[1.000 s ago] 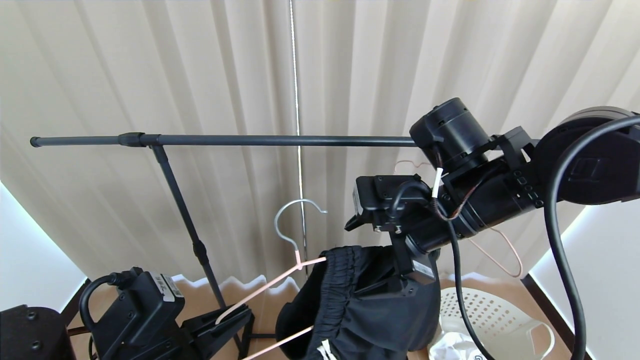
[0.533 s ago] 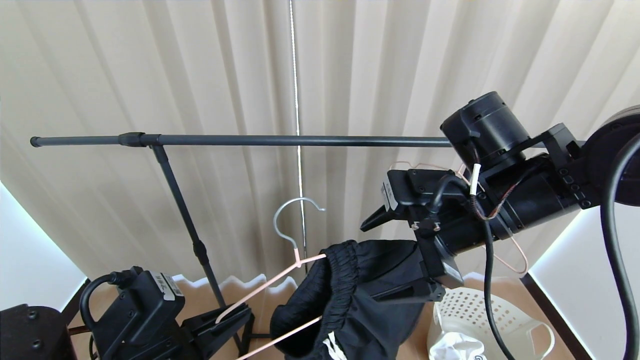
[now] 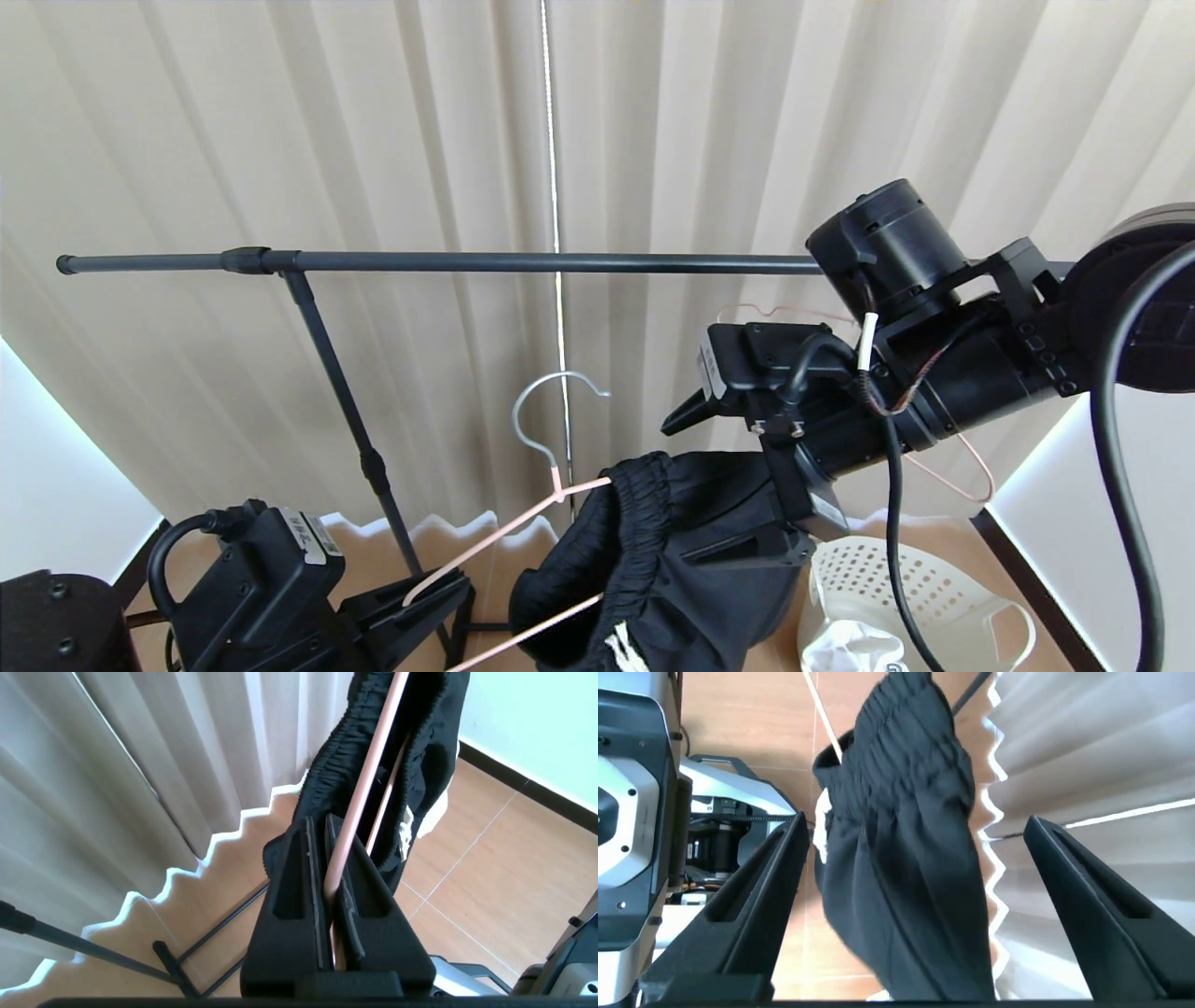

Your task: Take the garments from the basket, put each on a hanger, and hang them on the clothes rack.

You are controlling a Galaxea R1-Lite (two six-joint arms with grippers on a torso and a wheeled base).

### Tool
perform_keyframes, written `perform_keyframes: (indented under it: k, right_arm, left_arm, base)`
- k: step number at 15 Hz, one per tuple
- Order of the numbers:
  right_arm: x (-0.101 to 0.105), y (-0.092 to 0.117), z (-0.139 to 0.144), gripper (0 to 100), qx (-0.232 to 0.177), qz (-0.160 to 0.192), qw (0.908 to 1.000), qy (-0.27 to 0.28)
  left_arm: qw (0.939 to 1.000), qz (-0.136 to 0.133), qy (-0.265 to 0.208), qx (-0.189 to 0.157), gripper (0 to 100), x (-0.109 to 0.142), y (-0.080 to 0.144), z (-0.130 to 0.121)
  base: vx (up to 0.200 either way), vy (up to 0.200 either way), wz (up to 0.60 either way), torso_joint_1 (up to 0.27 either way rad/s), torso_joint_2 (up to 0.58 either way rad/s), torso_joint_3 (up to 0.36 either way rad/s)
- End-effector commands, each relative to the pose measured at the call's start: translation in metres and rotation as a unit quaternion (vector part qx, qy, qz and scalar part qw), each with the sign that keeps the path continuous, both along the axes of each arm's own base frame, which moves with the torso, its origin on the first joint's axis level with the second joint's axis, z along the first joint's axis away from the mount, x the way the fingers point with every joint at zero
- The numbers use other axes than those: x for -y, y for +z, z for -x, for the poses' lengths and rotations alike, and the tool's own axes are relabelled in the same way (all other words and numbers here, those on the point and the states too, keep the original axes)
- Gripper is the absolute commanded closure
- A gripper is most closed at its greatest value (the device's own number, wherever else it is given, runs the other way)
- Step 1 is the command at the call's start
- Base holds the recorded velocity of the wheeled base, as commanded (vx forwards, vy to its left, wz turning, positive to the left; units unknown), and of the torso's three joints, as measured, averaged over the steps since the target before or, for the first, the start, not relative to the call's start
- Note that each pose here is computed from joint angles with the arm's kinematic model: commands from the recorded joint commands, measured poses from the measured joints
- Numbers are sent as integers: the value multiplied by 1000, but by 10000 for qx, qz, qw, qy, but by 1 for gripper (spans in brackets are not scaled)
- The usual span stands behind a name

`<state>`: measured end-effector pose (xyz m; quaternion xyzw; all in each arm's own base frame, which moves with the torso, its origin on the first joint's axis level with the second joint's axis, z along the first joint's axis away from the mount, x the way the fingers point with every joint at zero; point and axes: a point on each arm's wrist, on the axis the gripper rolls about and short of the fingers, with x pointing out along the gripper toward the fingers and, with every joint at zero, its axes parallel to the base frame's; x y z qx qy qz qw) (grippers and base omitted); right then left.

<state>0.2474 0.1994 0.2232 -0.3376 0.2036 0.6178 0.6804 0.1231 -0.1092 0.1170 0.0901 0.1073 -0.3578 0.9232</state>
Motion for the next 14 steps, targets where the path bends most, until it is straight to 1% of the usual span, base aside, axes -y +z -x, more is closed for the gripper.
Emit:
perform_keyframes:
  k: [1,2,3,4,5,6,9,14]
  right_arm:
    - [-11,-13,-5,0,-168,10,9997,161]
    - [-12,-12,-5,0,-200,-95,9995,241]
    - [-14,-11,-6,0,-203,-123,9993,275]
    - [-18,-13,-8,0,-218,-104,9993,285]
    - [-21,-16,-11,0,-254,-82,9992,287]
    - [-22,-19,-13,0,-275,-59,9992,281]
    - [-23,-21,-15,0,-276,-35,9993,267]
    - [-23,-19,-15,0,-269,-45,9993,262]
  left_arm:
    - [10000,6,-8,8,100,0,0,0]
    - [10000,-10,-18,1,100,0,0,1]
    - [10000,-11,-28,12,100,0,0,1]
    - [10000,-49,-49,46,100,0,0,1]
    - [9997,-146,-155,94,100,1,-1,4]
    - [9996,-152,-178,131,100,1,-1,5]
    - [9995,-40,-176,267,100,0,1,6]
    - [9994,-60,-209,255,100,0,0,7]
  base:
    - [0,0,0,0,0,0]
    - [0,0,0,0,0,0]
    - [0,0,0,0,0,0]
    - [0,0,0,0,0,0]
    - [0,0,0,0,0,0]
    - [0,0,0,0,0,0]
    - [0,0,0,0,0,0]
    - [0,0,0,0,0,0]
